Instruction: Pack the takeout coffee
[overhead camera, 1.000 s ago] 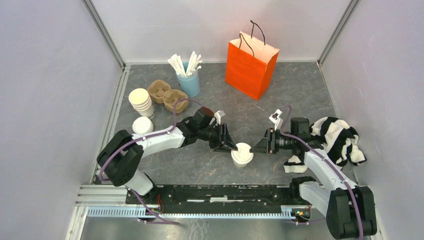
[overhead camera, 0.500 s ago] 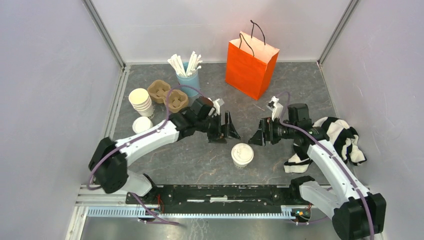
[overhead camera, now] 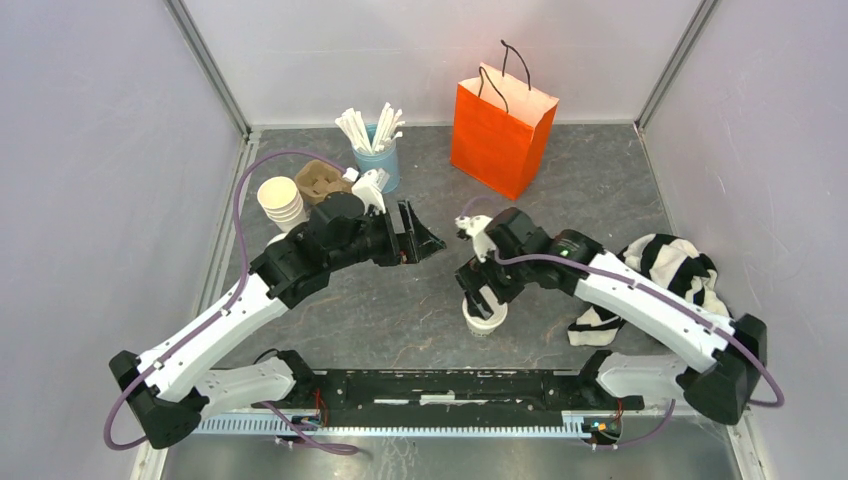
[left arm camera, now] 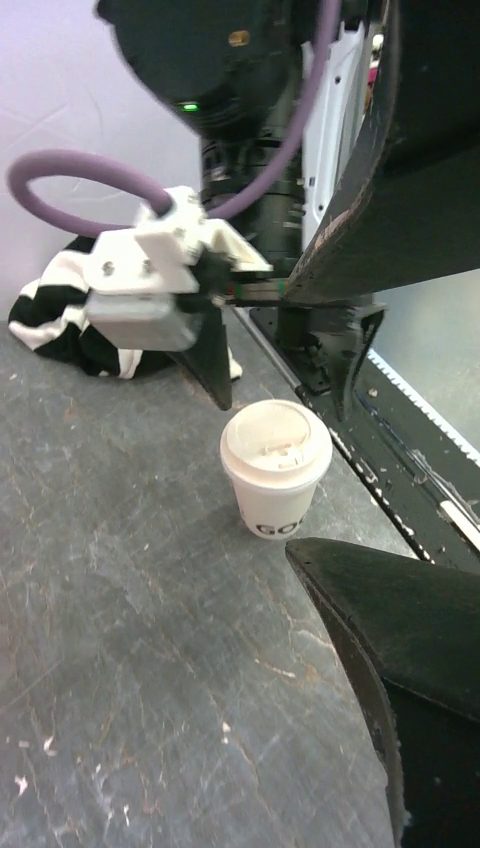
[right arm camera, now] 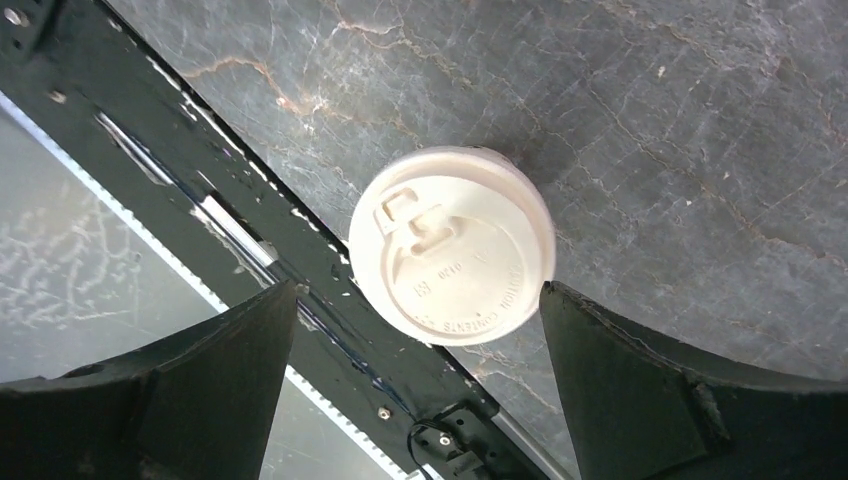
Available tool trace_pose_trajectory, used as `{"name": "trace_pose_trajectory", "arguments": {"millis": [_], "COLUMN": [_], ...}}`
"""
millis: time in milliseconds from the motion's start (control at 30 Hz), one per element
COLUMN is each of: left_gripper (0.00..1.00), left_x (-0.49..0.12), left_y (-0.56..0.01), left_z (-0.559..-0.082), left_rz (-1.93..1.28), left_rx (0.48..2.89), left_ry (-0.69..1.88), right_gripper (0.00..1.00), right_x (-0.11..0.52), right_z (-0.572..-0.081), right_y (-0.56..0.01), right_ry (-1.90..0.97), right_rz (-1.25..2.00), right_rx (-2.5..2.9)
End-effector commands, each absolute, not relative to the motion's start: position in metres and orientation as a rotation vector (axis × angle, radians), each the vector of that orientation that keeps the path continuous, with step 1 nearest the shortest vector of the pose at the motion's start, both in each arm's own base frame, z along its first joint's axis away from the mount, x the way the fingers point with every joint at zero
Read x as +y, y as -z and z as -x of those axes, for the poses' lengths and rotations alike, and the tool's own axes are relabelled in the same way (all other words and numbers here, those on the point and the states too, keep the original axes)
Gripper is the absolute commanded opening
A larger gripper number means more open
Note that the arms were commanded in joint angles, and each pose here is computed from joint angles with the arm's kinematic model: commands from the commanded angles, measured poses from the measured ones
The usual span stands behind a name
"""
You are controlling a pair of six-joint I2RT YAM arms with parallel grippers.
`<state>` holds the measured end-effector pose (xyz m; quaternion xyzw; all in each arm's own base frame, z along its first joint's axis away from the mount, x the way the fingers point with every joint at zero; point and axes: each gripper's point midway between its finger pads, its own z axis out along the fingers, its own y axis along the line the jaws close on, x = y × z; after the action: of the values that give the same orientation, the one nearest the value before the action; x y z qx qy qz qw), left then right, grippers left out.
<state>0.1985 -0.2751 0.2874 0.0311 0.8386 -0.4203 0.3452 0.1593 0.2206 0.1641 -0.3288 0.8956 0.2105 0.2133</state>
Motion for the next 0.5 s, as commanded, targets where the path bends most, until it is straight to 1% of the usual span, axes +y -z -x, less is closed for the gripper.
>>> {"name": "trace_pose_trajectory", "arguments": {"millis": [0, 167, 333, 467], "left_gripper": [0.93, 0.93, 0.94, 0.94], "left_x": [-0.262, -0.257, -0.255, -0.255], "left_y": [-0.293, -0.29, -0.288, -0.288], "left_z": [-0.208, -0.206, -0.205, -0.205], "left_rz": [-0.101, -0.101, -0.114, -0.129], "left_rx": [2.14, 2.151, 2.159, 2.164], "left_ry": [0.978, 0.957, 0.944, 0.936], "right_gripper": [0.98, 0.98, 0.98, 0.98], "right_x": [0.221, 0.228, 0.226, 0.233], "right_z": [-0.164, -0.165, -0.167, -0.167], "right_y": [-0.163, -0.161, -0.153, -0.149], "right_ry": [-0.338, -0.227, -0.174, -0.209], "right_rz": [0.97, 1.022, 1.037, 1.036], "right_rx": [2.491, 2.475, 2.484, 2.477]}}
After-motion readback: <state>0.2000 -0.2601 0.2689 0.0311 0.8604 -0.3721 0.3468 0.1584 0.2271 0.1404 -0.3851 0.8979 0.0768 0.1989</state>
